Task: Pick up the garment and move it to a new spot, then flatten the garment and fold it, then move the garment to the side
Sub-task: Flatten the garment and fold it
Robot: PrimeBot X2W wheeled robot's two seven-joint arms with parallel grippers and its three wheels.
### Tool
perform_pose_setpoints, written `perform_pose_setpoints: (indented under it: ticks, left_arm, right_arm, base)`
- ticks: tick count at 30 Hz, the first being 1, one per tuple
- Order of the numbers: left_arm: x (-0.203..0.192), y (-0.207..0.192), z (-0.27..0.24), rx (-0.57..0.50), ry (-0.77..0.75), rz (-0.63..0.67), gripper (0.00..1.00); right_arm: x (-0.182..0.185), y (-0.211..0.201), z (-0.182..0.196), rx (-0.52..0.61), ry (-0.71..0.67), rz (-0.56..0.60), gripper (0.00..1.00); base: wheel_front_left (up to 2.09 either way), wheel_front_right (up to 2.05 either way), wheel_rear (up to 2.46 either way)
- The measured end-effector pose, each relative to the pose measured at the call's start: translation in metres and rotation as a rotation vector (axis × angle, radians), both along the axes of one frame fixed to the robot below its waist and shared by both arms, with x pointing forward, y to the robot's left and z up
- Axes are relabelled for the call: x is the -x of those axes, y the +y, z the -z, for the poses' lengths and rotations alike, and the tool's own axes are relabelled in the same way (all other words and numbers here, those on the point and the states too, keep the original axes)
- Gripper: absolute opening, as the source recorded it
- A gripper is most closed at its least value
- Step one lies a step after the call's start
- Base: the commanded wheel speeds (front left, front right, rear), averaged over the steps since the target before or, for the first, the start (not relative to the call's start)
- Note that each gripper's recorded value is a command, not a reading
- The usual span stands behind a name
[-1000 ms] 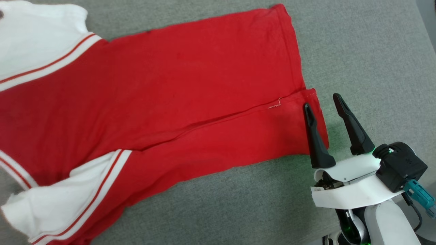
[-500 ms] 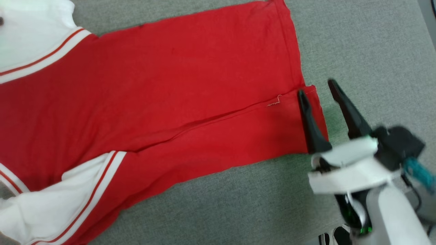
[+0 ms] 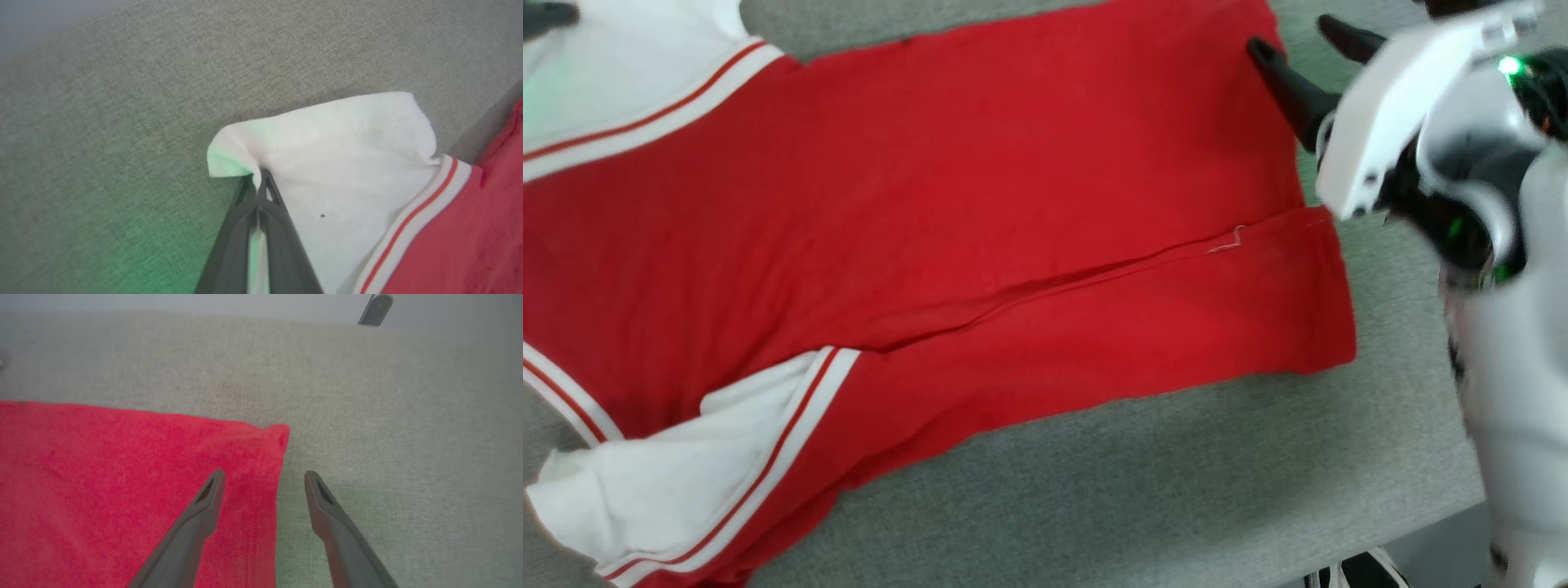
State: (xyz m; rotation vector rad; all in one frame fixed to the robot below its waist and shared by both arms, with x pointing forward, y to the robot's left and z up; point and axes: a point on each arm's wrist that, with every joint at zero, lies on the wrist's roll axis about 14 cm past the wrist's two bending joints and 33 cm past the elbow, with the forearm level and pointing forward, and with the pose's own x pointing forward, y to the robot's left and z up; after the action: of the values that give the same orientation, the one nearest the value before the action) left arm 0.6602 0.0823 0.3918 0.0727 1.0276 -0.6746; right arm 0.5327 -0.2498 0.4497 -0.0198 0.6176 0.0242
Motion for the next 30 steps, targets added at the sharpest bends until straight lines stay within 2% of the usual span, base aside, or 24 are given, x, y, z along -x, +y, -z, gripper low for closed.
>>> perform_pose_setpoints:
  ticks: [2,7,14,15,16,18,25,30]
  left_arm:
    - [-0.002,0.001,0.001,-0.003,-0.007,0.006,0.0]
    - [-0.007,-0.002,0.003,0.007,-0.014,0.019,0.0]
    - [-0.008,-0.002,0.008,0.009,-0.03,0.04,0.0]
    - [-0.008,-0.002,0.008,0.012,-0.031,0.039,0.0]
    - [-0.008,-0.002,0.008,0.013,-0.031,0.04,0.0]
    - [-0.008,-0.001,0.009,0.017,-0.035,0.04,0.0]
    - [-0.002,-0.007,0.0,0.074,-0.066,0.03,0.0]
    - [0.012,-0.023,-0.025,0.162,-0.157,0.054,0.0]
  right_arm:
    - [-0.005,0.001,0.01,-0.048,0.106,0.008,1.0]
    - [-0.022,-0.012,0.02,-0.051,0.249,0.043,1.0]
    - [-0.031,-0.01,0.052,-0.065,0.378,0.061,1.0]
    - [-0.033,-0.008,0.054,-0.069,0.382,0.057,0.73]
    - [-0.036,-0.005,0.055,-0.073,0.383,0.049,0.41]
    - [-0.041,0.001,0.056,-0.077,0.372,0.033,0.0]
    - [-0.047,0.007,0.051,-0.082,0.319,0.004,0.0]
    - [-0.044,0.006,0.038,-0.084,0.25,-0.025,0.0]
  base:
    - [0.0,0.0,0.0]
    - [0.0,0.0,0.0]
    - [0.0,0.0,0.0]
    - [0.0,0.0,0.0]
    - [0.0,0.0,0.0]
    - [0.0,0.0,0.0]
    - [0.0,0.0,0.0]
    - [0.0,0.0,0.0]
